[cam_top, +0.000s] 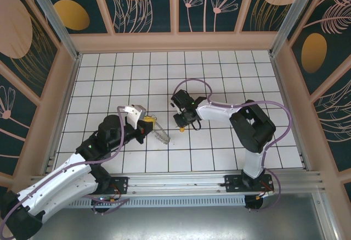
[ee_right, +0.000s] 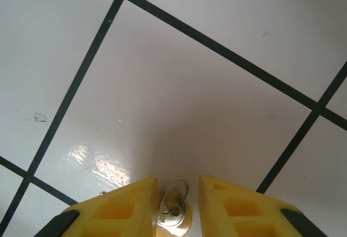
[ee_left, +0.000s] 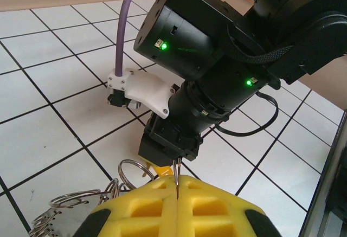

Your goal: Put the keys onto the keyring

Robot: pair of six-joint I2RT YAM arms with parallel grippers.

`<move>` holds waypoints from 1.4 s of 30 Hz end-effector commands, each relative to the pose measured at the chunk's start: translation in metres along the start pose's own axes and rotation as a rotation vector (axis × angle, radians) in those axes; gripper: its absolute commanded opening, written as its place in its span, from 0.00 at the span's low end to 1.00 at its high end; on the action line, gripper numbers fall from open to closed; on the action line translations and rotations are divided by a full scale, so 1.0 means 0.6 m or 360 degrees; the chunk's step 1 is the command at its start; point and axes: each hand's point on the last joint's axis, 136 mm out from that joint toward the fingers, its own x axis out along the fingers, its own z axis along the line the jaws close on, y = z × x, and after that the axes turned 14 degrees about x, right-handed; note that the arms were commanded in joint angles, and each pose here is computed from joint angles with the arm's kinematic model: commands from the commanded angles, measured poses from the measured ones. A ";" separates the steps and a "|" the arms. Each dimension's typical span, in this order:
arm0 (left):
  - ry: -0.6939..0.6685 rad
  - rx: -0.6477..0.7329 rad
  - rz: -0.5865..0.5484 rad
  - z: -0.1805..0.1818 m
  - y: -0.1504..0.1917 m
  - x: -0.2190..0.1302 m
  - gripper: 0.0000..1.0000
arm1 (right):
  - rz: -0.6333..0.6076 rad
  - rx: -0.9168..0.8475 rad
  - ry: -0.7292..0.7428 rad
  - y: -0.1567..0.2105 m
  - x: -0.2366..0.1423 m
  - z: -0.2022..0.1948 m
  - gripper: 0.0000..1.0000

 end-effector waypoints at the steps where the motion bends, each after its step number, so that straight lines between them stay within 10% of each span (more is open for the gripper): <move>1: 0.0007 0.0045 -0.0116 -0.002 -0.033 -0.006 0.00 | 0.0002 -0.0030 0.0021 -0.003 0.001 0.002 0.19; 11: 0.0015 0.0044 -0.0126 -0.003 -0.037 -0.005 0.00 | 0.0006 -0.0025 0.0021 0.000 -0.003 0.000 0.07; 42: 0.0027 0.0052 -0.0131 -0.006 -0.043 -0.005 0.00 | 0.0037 0.0009 -0.0039 0.015 -0.008 -0.002 0.17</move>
